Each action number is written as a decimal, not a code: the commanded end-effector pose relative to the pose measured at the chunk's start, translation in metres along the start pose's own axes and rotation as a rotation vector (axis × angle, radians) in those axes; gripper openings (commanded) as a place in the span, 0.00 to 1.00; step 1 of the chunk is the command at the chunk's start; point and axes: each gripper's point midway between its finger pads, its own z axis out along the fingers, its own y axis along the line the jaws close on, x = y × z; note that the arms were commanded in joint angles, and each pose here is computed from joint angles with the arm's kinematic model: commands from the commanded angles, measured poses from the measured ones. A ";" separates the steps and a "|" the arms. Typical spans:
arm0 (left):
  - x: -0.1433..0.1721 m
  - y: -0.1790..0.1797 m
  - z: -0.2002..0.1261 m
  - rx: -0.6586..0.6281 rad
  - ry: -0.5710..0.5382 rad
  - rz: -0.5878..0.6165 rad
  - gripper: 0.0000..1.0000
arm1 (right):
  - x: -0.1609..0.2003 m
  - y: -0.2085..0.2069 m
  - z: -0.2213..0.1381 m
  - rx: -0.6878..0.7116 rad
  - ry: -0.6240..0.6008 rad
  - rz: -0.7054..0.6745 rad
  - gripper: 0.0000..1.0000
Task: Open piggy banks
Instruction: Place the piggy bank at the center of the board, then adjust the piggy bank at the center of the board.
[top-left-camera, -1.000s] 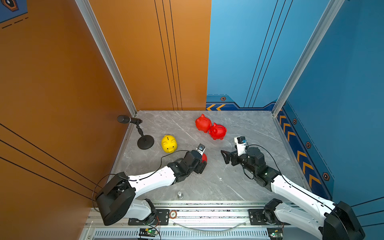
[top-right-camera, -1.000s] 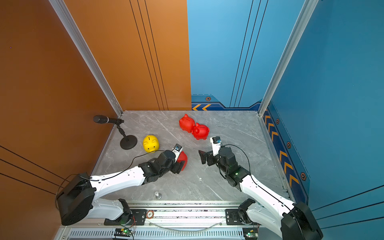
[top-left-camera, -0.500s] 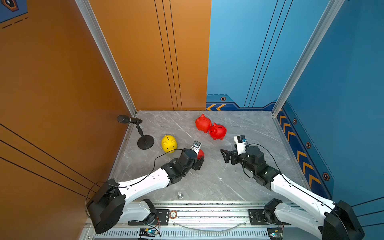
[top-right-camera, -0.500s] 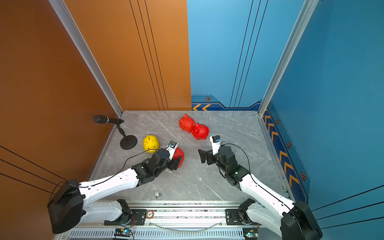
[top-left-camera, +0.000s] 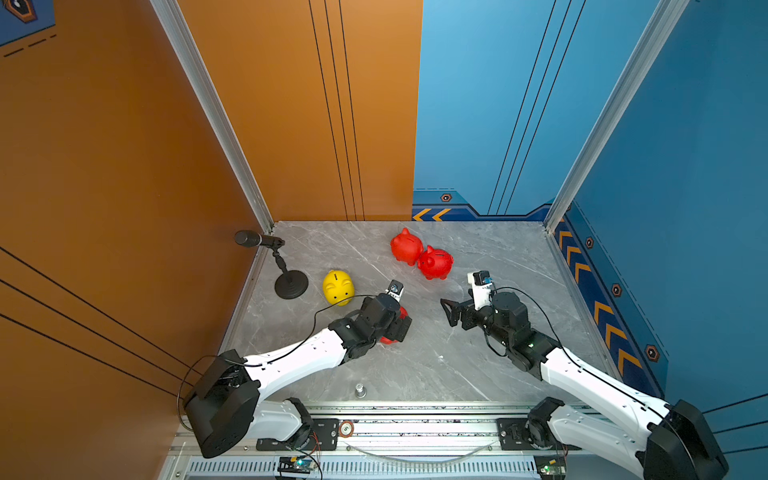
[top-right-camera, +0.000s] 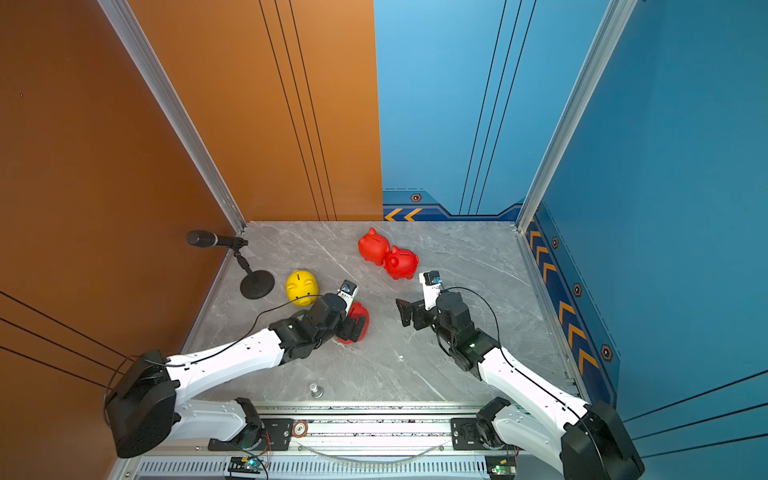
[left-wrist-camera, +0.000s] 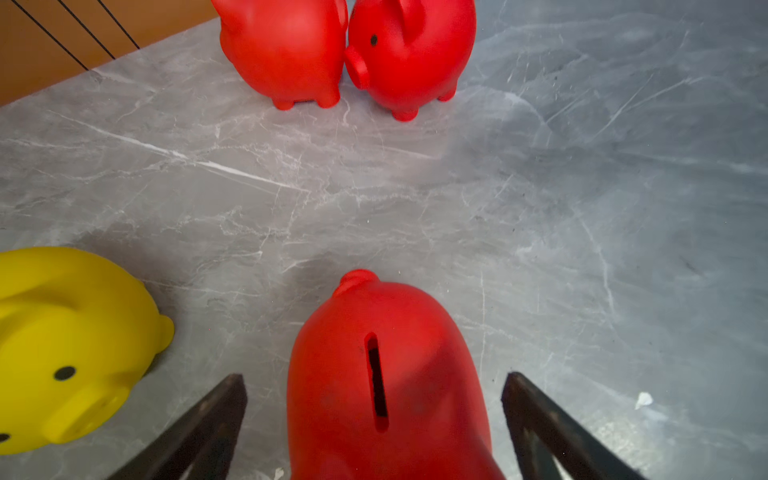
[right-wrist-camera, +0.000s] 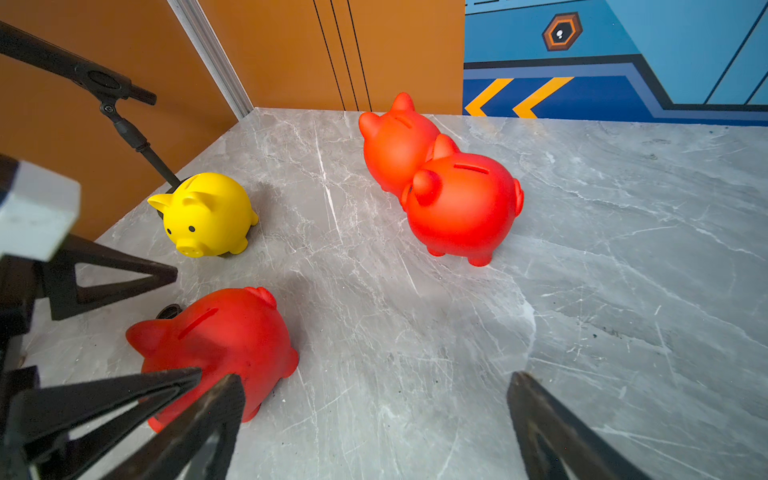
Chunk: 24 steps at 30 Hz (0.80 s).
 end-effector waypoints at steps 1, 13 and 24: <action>-0.004 -0.005 -0.015 0.094 0.102 -0.034 0.98 | -0.011 0.006 -0.002 -0.022 -0.024 0.013 1.00; 0.015 -0.024 -0.026 0.199 0.508 -0.085 0.98 | -0.011 0.001 0.008 0.002 0.005 0.116 1.00; 0.039 -0.014 -0.019 0.110 0.657 -0.055 0.98 | 0.006 0.013 0.026 -0.077 0.156 0.153 1.00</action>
